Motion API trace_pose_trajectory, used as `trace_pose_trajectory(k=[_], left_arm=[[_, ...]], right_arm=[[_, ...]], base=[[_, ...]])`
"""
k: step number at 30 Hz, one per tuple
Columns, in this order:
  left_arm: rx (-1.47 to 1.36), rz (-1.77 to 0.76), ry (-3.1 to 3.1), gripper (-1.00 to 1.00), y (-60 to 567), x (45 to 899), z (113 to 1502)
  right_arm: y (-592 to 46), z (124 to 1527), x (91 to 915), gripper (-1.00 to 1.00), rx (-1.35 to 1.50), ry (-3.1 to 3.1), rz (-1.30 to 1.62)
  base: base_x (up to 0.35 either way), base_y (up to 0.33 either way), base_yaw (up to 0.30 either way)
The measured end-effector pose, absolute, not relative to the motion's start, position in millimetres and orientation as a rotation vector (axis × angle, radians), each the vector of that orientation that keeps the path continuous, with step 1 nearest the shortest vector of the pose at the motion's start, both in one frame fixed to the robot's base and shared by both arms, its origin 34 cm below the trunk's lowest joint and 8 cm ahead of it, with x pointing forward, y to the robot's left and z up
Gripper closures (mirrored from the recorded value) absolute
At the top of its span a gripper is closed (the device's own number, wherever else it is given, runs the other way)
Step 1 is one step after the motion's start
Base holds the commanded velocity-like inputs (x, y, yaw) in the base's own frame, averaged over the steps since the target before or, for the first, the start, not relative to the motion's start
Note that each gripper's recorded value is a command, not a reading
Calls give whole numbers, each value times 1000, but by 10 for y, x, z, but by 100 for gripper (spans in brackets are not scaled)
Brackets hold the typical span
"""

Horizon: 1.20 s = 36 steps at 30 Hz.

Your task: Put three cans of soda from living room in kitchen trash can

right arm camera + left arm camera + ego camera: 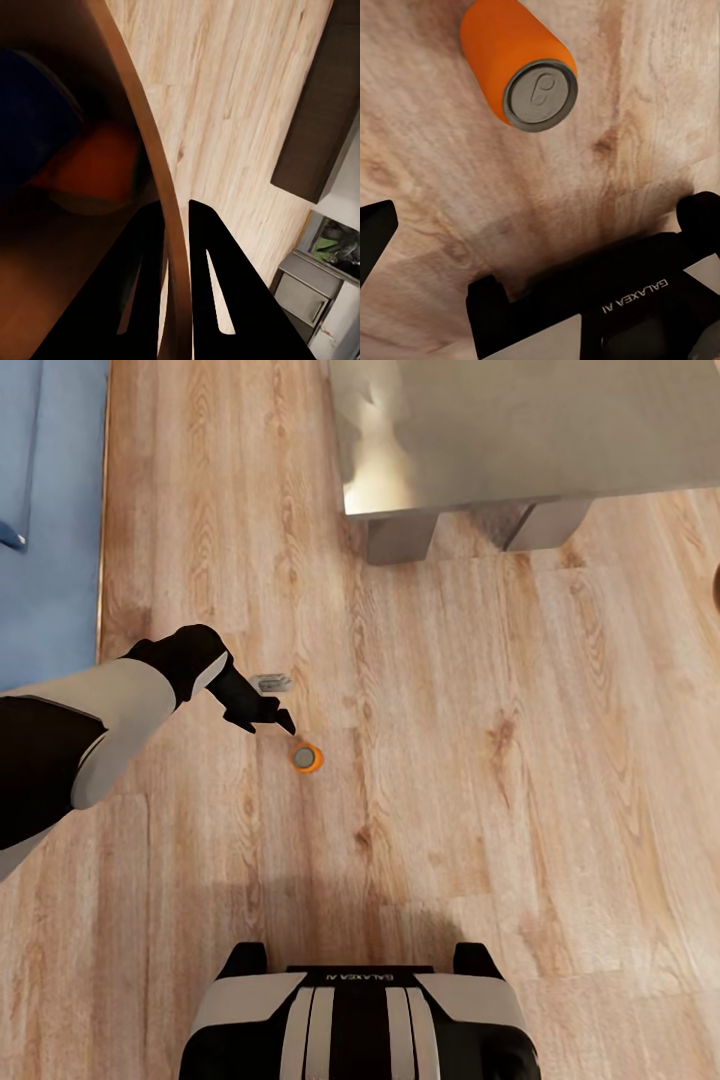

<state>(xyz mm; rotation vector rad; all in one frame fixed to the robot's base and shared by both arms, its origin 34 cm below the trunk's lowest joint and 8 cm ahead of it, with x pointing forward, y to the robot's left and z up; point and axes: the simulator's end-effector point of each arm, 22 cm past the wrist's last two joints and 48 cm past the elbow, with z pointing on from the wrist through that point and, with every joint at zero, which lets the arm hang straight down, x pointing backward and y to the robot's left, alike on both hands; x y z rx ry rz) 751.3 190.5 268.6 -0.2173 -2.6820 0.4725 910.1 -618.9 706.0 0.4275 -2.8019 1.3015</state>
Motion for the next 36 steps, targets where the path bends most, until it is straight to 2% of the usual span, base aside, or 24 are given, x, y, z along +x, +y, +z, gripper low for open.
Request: trace_pose_trajectory(k=[28, 36], left_arm=[[-219, 488, -2657, -100, 1843, 7288, 2006], [-247, 514, -2683, -100, 1760, 7387, 2020]], right_arm=[[-6237, 6401, 8976, 100, 459, -2762, 1296], [-6253, 6395, 8959, 100, 452, -2761, 1298]], base=[[1, -1, 0], [168, -120, 0]])
